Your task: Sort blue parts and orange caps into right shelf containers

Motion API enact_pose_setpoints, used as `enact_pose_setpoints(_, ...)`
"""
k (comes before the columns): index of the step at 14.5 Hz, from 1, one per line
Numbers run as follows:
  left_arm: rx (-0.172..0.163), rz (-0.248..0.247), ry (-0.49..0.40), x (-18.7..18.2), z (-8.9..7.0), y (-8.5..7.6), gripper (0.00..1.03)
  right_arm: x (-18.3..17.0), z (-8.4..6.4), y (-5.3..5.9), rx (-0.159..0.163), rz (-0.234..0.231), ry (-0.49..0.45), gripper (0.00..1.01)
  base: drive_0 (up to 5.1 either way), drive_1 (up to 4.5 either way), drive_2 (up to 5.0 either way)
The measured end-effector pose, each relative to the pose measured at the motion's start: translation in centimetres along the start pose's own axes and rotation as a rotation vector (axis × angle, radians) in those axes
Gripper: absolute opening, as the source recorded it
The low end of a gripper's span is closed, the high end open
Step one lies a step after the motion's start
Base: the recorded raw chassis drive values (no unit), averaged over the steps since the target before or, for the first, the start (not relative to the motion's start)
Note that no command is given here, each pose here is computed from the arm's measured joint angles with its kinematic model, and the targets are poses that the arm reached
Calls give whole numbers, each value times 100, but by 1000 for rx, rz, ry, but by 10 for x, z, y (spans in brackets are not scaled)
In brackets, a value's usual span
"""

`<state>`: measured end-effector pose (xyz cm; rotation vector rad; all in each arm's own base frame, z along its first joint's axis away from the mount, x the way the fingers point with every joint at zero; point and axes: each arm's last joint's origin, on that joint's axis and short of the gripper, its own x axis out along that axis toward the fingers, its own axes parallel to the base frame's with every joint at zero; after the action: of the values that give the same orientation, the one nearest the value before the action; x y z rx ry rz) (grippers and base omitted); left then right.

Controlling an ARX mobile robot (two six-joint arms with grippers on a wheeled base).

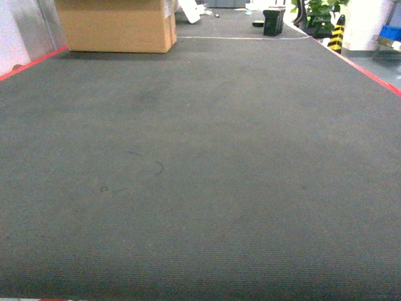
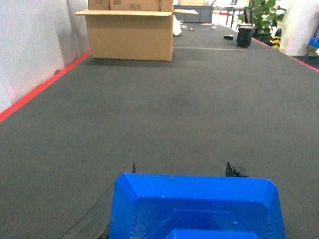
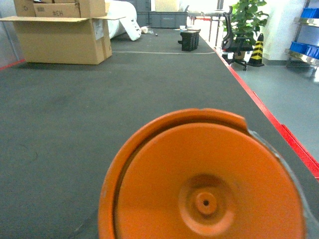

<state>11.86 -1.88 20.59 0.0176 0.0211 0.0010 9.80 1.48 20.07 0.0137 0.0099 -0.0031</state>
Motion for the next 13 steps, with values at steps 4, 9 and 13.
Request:
enact_pose_setpoints(4,-11,-15,-19,-6,-15,13,42,0,-13,-16,-7,-27,-6,47,0,0,0)
enact_pose_setpoints(9,-14,-3,-4,-12,-27,18,42,0,-23,-15,-7,4,-6,47,0,0,0)
enact_pose_setpoints(13,-14,1,-17,-20,-34,18,42,0,-34,-15,-8,4,-5,47,0,0,0)
